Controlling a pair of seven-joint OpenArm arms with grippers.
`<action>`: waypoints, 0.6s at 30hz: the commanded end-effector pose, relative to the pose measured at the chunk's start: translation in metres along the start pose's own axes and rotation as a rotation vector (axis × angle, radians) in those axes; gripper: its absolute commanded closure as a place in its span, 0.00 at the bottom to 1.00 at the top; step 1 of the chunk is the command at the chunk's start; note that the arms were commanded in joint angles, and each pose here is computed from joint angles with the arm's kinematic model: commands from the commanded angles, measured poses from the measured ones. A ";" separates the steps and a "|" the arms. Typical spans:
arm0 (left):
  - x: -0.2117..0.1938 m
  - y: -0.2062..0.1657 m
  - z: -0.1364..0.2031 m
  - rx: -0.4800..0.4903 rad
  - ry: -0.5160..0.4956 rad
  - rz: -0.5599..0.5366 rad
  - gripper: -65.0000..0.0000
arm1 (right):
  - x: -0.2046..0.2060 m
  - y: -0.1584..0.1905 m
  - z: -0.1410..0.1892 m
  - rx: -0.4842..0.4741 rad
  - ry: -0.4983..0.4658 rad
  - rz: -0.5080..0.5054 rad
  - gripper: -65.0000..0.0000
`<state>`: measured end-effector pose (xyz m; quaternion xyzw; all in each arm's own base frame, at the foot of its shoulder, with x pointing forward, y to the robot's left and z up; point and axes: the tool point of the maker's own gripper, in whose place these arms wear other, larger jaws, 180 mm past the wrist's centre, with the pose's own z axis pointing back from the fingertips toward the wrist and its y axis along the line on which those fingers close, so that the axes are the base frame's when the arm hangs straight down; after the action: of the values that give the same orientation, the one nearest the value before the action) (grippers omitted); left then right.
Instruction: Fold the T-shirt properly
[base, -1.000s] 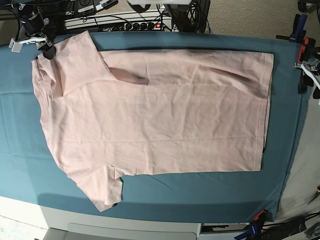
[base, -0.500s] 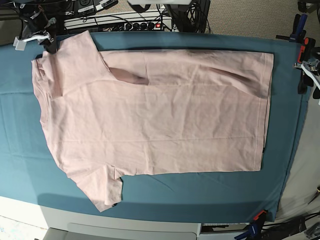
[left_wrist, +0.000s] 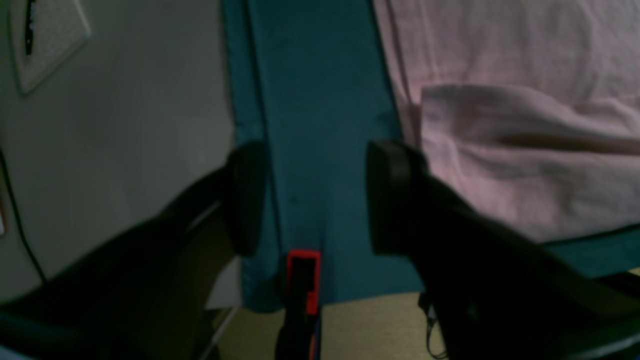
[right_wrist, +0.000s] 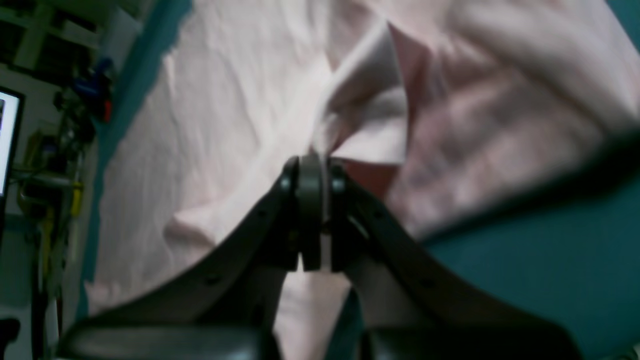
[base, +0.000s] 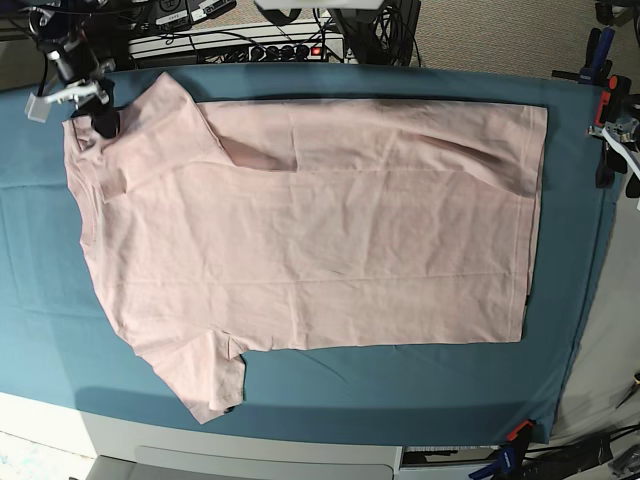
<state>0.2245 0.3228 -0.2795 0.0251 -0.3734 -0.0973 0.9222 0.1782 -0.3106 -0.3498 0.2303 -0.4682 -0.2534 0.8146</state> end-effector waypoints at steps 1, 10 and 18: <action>0.012 0.004 0.005 0.010 -0.032 -0.026 0.51 | 0.017 0.009 -0.005 0.028 -0.042 0.042 1.00; 0.012 0.004 0.005 0.010 -0.032 -0.026 0.51 | 0.019 0.073 -0.082 0.167 0.003 0.192 1.00; 0.009 0.003 0.005 0.007 -0.024 -0.024 0.51 | 0.060 0.093 -0.114 0.117 -0.069 0.347 0.66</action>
<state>0.2229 0.3227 -0.2809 0.0247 -0.3707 -0.0972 0.9233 0.3163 -0.2568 -0.3237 0.1874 -0.5164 -0.0961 0.8301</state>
